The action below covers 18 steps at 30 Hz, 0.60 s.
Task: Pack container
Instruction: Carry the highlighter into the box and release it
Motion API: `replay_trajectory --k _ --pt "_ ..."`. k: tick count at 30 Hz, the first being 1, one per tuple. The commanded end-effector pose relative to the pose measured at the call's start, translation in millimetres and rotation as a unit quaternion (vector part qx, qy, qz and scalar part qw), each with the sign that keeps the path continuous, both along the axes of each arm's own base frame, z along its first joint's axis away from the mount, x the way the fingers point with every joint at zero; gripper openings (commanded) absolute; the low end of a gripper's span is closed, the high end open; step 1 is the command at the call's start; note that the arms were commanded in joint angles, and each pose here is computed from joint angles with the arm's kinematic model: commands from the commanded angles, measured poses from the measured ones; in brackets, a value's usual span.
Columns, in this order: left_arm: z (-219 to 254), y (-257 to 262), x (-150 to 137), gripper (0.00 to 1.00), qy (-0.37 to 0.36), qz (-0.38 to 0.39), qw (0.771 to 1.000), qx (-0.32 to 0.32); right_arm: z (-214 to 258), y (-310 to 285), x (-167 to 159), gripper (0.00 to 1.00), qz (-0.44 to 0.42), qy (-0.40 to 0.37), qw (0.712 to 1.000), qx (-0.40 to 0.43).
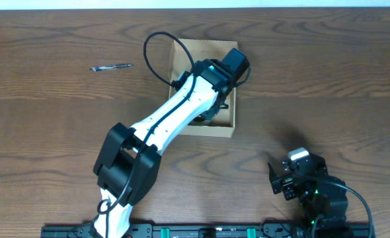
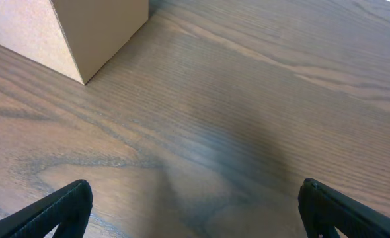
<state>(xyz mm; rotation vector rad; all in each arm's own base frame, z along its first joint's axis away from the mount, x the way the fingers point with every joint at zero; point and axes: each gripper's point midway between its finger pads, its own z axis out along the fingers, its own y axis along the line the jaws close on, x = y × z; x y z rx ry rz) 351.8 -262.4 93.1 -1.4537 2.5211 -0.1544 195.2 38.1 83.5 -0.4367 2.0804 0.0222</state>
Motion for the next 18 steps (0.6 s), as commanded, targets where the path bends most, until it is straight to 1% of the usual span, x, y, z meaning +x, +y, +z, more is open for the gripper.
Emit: replay_trajectory --k 1,5,6,10,13,18 --pt "-8.8 -4.5 -2.0 0.15 0.009 0.072 0.997 -0.018 -0.5 -1.5 0.1 0.99 -0.007 0.000 1.000 0.004" --pt "-21.4 -4.1 -3.3 0.16 0.019 0.115 0.993 -0.019 -0.5 -1.4 0.1 0.99 -0.006 0.000 1.000 0.004" --pt "-24.9 -4.1 -3.5 0.18 0.022 0.121 0.992 -0.018 -0.5 -1.5 0.1 0.99 -0.006 0.000 1.000 0.004" --pt "-37.0 -3.3 -4.8 0.19 0.032 0.145 0.989 -0.013 -0.4 -1.5 0.2 0.99 -0.007 0.000 1.000 0.004" --pt "-43.4 -2.7 -5.2 0.24 0.036 0.153 0.988 -0.009 -0.4 -1.5 0.2 0.99 -0.007 0.000 1.000 0.004" --pt "-47.4 -3.8 -6.3 0.25 0.043 0.153 0.987 -0.010 -0.4 -1.5 0.2 0.99 -0.007 0.000 1.000 0.004"
